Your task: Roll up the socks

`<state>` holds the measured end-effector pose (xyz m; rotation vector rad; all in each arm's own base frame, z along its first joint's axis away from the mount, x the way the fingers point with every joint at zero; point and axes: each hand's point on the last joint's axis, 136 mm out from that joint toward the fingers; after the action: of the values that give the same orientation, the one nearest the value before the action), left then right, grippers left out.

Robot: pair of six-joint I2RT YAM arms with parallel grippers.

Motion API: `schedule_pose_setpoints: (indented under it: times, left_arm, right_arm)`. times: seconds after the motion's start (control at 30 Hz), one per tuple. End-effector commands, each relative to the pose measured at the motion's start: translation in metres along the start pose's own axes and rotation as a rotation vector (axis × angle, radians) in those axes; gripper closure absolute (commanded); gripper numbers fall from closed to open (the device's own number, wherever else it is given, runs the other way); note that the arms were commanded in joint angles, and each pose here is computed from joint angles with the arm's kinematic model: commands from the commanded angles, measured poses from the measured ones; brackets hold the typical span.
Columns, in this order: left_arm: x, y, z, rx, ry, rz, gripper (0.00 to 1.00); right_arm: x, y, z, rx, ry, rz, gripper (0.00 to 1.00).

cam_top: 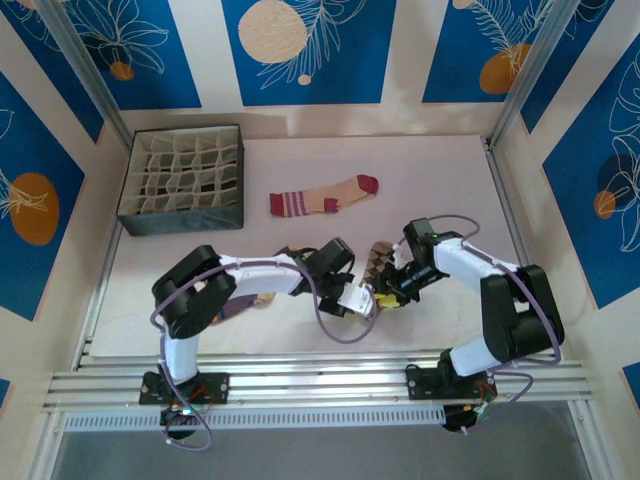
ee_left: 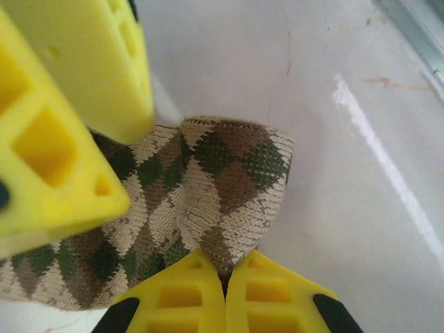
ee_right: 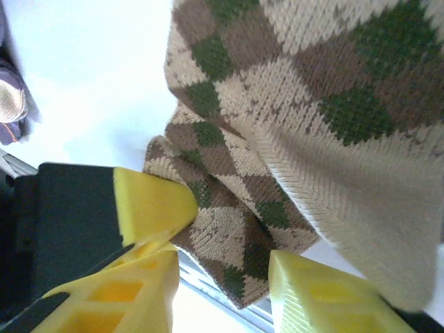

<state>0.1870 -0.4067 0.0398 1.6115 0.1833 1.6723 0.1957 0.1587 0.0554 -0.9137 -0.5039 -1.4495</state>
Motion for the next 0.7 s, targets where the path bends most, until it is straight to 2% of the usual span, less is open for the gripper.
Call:
schedule_pose_setpoints:
  times: [0.0, 0.13, 0.27, 0.33, 0.5, 0.67]
  left_arm:
    - [0.003, -0.003, -0.032, 0.209, -0.249, -0.029, 1.0]
    - [0.005, 0.001, -0.025, 0.333, -0.324, -0.041, 1.0]
    - [0.004, 0.0, -0.017, 0.448, -0.379, -0.04, 1.0]
    - [0.002, -0.002, -0.016, 0.498, -0.405, -0.021, 1.0]
    - [-0.006, -0.009, -0.013, 0.602, -0.443, 0.027, 1.0]
    - [-0.009, -0.011, -0.003, 0.717, -0.453, 0.017, 1.0]
  right_arm:
    - [0.001, 0.0, 0.005, 0.005, 0.058, -0.06, 0.76]
    - [-0.002, -0.004, 0.014, 0.049, 0.137, -0.106, 0.79]
    - [-0.008, -0.01, 0.009, 0.061, 0.141, -0.108, 0.64]
    - [-0.012, -0.014, 0.005, 0.058, 0.136, -0.105, 0.59]
    - [-0.02, -0.018, 0.003, 0.06, 0.12, -0.095, 0.56]
    - [-0.025, -0.021, -0.003, 0.063, 0.062, -0.09, 0.56]
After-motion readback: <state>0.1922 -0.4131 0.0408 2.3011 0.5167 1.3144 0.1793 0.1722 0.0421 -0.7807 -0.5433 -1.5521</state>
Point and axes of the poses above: each hand's point on the last joint's axis, 136 mm out from that joint toward the fingers, its own x axis back along the fingers, its own z axis along the line the jaws close on, y = z × x, and after that the axes turned 1 degree about -x, right-handed
